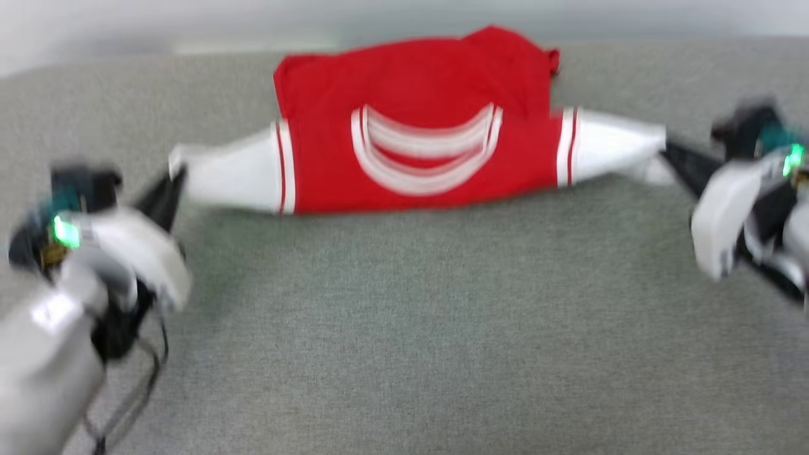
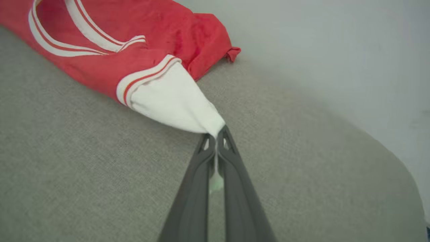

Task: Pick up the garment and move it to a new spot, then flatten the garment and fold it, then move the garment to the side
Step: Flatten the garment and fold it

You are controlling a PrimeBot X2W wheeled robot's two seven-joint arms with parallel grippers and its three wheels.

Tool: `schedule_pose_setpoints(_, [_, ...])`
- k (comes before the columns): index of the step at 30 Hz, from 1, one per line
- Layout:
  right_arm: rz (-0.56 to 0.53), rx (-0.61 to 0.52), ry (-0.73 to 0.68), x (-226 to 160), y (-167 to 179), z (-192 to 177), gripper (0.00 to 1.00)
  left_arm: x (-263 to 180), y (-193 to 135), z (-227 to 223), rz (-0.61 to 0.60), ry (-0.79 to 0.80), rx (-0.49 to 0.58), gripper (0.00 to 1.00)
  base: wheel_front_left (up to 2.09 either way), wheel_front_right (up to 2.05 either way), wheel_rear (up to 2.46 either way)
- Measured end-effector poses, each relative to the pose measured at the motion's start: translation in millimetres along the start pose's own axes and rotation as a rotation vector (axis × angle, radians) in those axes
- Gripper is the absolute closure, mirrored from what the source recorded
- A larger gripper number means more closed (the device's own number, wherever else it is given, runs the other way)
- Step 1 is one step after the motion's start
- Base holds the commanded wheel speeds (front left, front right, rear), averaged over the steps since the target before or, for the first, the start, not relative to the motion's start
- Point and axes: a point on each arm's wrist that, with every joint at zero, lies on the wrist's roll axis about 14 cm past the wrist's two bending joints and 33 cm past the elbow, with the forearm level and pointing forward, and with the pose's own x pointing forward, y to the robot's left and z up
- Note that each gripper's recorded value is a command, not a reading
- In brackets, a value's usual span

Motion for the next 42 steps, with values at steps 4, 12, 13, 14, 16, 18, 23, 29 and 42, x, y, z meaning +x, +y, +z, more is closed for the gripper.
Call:
schedule_pose_setpoints(4, [0.005,0.056,0.045,-33,14,-33,1.0,-40,-8,-36,0.015,0.073,-0.043,1.0,0.0,0.0,0.0])
schedule_pose_setpoints(12, [-0.052,0.158,0.117,-98,22,-87,1.0,-108,-20,-76,0.071,0.147,-0.144,1.0,0.0,0.0,0.0])
schedule_pose_setpoints(13, [-0.057,0.174,0.131,-106,25,-96,1.0,-116,-22,-81,0.078,0.158,-0.161,1.0,0.0,0.0,0.0])
schedule_pose_setpoints(14, [-0.058,0.19,0.146,-113,30,-104,1.0,-123,-22,-85,0.089,0.166,-0.175,1.0,0.0,0.0,0.0])
schedule_pose_setpoints(16, [-0.07,0.228,0.155,-126,37,-116,1.0,-138,-25,-94,0.099,0.187,-0.189,1.0,0.0,0.0,0.0])
schedule_pose_setpoints(18, [-0.082,0.259,0.168,-139,44,-129,1.0,-154,-28,-105,0.114,0.211,-0.213,1.0,0.0,0.0,0.0])
schedule_pose_setpoints(23, [-0.119,0.326,0.192,-168,57,-154,1.0,-188,-36,-129,0.138,0.269,-0.246,1.0,0.0,0.0,0.0])
schedule_pose_setpoints(29, [-0.122,0.385,0.243,-188,77,-174,1.0,-208,-41,-140,0.165,0.293,-0.278,1.0,0.0,0.0,0.0])
schedule_pose_setpoints(42, [-0.147,0.281,0.159,-175,51,-119,0.0,-195,-46,-119,0.153,0.212,-0.236,1.0,0.0,0.0,0.0])
